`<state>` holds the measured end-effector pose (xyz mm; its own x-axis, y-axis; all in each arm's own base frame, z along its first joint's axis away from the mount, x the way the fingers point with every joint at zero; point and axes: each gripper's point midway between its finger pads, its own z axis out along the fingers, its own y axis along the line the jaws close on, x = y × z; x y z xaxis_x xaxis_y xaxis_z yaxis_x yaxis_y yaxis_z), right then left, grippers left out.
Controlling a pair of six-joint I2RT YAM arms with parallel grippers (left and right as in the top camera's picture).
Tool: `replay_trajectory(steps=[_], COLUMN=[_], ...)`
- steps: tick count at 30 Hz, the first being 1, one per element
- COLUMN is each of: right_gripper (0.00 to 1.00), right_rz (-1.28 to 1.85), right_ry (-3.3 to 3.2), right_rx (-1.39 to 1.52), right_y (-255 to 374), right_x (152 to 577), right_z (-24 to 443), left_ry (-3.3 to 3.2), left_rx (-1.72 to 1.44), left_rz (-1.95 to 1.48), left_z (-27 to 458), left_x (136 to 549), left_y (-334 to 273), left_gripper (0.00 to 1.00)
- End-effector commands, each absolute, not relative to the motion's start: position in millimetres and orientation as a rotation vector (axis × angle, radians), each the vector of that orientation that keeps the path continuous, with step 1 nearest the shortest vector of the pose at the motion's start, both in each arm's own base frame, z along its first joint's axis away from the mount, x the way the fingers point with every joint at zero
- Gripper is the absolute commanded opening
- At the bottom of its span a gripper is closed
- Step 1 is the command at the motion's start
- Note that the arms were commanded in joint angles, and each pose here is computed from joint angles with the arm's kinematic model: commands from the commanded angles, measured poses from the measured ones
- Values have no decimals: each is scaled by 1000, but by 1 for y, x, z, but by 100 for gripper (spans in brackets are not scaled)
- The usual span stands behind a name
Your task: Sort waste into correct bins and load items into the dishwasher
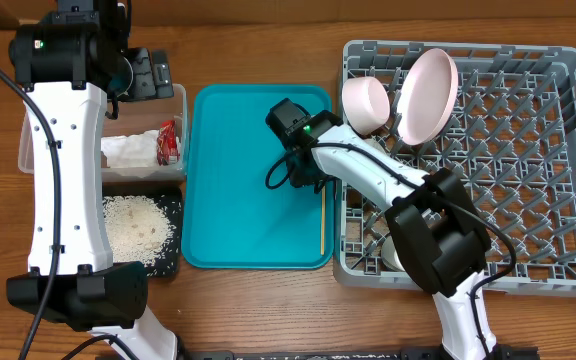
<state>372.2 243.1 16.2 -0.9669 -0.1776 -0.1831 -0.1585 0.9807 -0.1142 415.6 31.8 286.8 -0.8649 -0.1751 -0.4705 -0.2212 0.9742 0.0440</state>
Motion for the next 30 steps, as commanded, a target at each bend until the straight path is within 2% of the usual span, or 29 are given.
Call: replay_trajectory(steps=[1,12,16,22,30], right_gripper=[49,43,44,43,44], right_rz=[-220,127,0,-351,-408], right_ry=[3029,3168,3129,2975,2927], right_rx=[-239,-350,-273,-270,-304], right_y=[231,268,255,219,219], right_x=[361,334,345,369,373], right_z=[-24,-27,-28,-22,-19], left_ry=[2650,2650,2650,2650,2650], left_rx=[-301,-301,-301,-301,-301], left_rz=[150,150,150,150,150], left_z=[282,282,282,282,282], left_x=[417,417,417,417,417], left_y=[36,36,36,36,36], left_gripper=[100,100,100,100,100])
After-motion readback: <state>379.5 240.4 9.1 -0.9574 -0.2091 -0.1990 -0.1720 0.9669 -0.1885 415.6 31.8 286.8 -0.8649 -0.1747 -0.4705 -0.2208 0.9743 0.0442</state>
